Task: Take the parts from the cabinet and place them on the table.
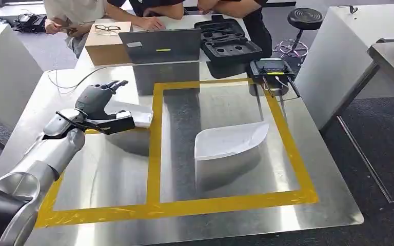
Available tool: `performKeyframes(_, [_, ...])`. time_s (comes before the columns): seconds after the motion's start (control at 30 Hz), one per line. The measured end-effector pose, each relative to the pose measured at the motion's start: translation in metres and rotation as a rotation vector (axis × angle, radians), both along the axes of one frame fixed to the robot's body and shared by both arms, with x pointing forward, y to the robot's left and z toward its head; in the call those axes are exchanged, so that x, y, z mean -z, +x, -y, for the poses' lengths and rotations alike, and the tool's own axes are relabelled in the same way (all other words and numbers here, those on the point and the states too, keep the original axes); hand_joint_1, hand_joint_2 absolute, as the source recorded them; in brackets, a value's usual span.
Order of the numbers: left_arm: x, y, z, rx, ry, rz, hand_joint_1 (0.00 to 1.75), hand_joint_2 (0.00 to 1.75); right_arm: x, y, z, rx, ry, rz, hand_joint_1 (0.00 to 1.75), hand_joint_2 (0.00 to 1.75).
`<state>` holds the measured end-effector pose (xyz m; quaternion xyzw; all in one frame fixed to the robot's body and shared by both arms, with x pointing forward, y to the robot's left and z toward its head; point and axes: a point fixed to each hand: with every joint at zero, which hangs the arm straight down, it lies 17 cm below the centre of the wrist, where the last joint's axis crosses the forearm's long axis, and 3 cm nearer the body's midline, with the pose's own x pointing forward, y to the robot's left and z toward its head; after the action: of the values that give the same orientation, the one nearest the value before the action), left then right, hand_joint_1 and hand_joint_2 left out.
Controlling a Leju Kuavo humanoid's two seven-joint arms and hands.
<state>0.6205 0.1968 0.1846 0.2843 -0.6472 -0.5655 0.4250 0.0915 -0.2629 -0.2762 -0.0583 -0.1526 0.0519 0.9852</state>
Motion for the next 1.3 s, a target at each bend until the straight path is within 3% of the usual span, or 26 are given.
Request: performKeyframes(1.3, [-0.041, 0.018, 0.001, -0.04, 0.062, 0.072, 0.0, 0.0, -0.001, 0.0, -0.014, -0.019, 0.02, 0.005, 0.0, 0.0])
